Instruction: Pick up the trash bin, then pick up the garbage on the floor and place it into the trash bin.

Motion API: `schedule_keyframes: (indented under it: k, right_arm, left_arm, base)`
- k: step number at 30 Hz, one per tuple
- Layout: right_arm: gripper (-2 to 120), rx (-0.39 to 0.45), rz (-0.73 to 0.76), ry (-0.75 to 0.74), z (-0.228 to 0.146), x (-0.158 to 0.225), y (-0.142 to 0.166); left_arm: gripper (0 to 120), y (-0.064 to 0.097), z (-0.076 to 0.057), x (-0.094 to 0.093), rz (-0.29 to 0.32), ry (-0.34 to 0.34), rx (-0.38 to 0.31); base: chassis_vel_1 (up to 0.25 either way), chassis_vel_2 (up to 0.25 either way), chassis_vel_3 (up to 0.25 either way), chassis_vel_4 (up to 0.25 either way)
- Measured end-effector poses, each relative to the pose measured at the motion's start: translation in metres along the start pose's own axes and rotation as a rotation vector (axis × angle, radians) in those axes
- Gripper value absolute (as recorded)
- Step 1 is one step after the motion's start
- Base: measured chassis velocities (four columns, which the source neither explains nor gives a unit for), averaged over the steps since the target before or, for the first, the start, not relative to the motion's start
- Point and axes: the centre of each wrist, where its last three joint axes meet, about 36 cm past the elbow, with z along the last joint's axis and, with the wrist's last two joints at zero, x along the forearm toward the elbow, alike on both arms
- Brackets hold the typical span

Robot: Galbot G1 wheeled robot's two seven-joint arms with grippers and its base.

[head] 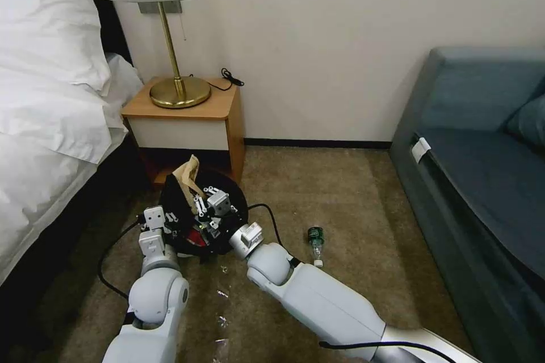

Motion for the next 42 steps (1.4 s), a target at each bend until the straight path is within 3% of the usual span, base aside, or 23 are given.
schedule_keyframes:
  k: [7,10,22,33,42]
  right_arm:
    - [43,0.002,-0.01,0.001,0.001,0.0,-0.002]
    - [61,0.005,-0.014,-0.001,0.001,0.0,-0.004]
    - [98,0.017,-0.047,0.01,0.006,0.01,-0.013]
    - [100,0.053,-0.126,0.039,0.012,0.021,-0.028]
    - [100,0.096,-0.191,0.15,0.032,0.032,-0.058]
  left_arm:
    - [3,0.0,-0.001,-0.001,0.001,-0.002,0.0]
    - [3,0.0,-0.001,-0.002,0.0,0.0,0.0]
    - [3,-0.001,-0.001,-0.002,0.002,0.001,0.0]
    - [3,0.001,-0.002,-0.002,-0.001,-0.003,0.002]
    - [3,0.0,-0.007,-0.002,0.002,-0.006,0.005]
  base:
    - [0.0,0.0,0.0,0.0]
    - [0.0,0.0,0.0,0.0]
    - [0.0,0.0,0.0,0.0]
    - [0.0,0.0,0.0,0.0]
    - [0.0,0.0,0.0,0.0]
